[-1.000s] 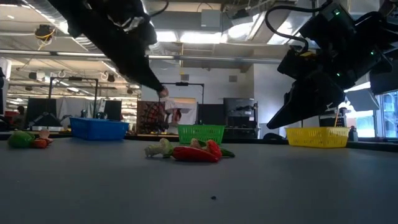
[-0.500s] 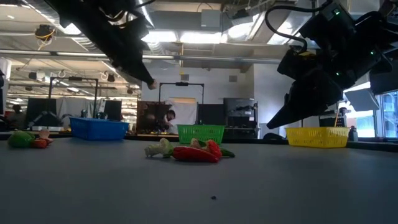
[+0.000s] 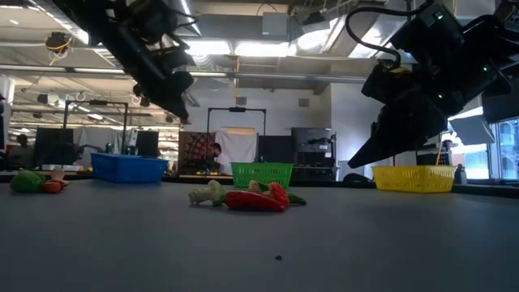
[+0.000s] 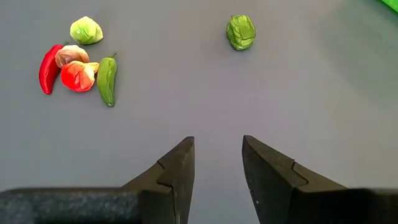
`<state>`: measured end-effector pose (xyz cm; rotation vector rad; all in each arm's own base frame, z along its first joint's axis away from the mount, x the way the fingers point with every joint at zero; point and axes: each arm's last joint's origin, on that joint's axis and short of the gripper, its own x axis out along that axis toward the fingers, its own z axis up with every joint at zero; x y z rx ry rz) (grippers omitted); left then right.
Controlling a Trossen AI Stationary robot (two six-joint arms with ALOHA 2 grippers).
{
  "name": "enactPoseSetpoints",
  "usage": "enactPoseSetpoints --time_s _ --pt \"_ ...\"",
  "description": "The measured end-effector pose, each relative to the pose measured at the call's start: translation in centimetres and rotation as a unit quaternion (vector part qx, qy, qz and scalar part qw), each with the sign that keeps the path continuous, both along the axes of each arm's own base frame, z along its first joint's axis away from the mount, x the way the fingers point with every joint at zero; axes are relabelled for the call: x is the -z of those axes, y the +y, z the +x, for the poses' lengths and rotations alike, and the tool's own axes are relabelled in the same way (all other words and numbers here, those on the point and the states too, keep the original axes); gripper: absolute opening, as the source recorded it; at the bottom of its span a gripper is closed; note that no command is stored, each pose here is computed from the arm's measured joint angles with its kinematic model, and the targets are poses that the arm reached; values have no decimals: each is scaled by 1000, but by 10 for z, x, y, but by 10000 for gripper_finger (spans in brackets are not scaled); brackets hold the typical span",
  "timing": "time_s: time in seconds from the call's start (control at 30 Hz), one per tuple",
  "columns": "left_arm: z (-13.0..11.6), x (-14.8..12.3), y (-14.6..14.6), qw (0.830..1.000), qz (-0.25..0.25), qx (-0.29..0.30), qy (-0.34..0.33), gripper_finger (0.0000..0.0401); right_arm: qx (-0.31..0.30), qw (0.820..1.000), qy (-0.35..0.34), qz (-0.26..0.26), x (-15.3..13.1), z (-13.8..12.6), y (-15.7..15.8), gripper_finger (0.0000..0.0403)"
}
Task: Sort produce into baskets
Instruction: Put the red mushroom into the blue bin
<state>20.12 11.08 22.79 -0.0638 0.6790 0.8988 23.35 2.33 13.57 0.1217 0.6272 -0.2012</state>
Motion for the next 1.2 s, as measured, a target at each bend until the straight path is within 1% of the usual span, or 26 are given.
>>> enactPoseSetpoints --time_s 0.1,0.23,0.43,0.53,0.77,0.9,1.07,1.2 --pt "-9 2 11 999 -4 -27 17 35 0 1000 0 0 0 0 0 136" --pt "-20 5 24 997 -1 -42 60 35 0 1000 0 0 0 0 0 136" --pt "-37 7 41 993 -13 -99 67 35 0 1000 0 0 0 0 0 136" --pt "-43 7 48 991 -11 -116 67 35 1 1000 0 -1 0 0 0 136" --pt "-58 18 56 985 -22 -151 78 35 6 1000 0 -5 0 0 0 136" --pt "-65 24 59 981 -33 -177 73 35 6 1000 0 -5 0 0 0 136" --pt "-73 32 60 977 -44 -193 81 35 6 1000 -1 -5 0 0 0 136" --pt "-76 33 61 975 -47 -200 83 39 6 1000 0 -5 0 0 0 136"
